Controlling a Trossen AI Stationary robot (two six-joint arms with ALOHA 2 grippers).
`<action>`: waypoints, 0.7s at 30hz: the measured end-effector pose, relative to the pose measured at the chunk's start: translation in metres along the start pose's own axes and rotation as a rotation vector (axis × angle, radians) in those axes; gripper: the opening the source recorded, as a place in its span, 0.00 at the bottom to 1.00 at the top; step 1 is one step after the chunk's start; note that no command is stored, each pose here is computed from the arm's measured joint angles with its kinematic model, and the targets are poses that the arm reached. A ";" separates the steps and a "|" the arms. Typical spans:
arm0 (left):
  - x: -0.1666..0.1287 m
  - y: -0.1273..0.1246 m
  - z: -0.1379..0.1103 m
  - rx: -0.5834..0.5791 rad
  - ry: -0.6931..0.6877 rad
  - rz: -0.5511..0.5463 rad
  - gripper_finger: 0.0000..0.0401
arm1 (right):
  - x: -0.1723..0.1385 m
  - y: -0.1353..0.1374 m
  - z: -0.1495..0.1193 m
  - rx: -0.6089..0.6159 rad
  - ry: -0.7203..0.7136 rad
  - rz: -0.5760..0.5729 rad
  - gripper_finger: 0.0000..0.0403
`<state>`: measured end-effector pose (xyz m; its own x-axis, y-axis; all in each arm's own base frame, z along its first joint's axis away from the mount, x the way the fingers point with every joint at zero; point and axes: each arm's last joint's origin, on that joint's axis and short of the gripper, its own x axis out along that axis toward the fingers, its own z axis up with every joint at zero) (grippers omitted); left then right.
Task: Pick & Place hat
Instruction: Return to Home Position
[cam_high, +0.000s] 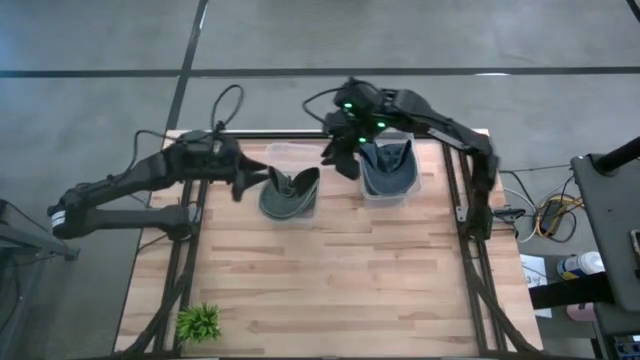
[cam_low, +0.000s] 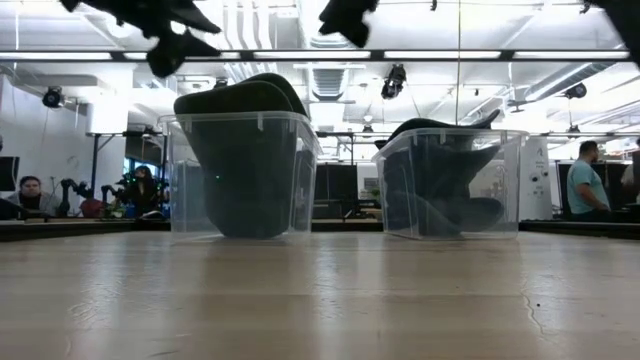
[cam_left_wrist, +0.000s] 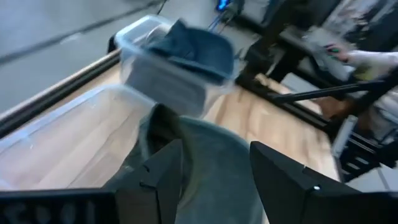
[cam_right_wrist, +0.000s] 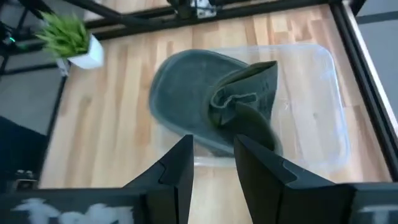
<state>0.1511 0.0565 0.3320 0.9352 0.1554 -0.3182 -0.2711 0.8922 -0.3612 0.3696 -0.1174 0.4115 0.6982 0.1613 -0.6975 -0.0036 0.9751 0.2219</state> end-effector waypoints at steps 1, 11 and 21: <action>-0.006 -0.002 -0.002 0.017 -0.018 -0.017 0.45 | -0.007 0.005 -0.004 0.010 -0.011 0.000 0.28; -0.073 -0.006 -0.033 0.048 -0.248 -0.014 0.45 | -0.037 0.036 -0.081 0.110 -0.272 -0.030 0.28; -0.055 0.006 -0.090 -0.034 -0.300 -0.468 0.45 | -0.047 0.053 -0.164 0.330 -0.474 -0.058 0.28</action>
<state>0.0776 0.0149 0.2690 0.9801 -0.1357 0.1446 0.1861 0.8815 -0.4339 0.2191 -0.0481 0.3446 0.9353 -0.0514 -0.3502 0.2149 0.8686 0.4464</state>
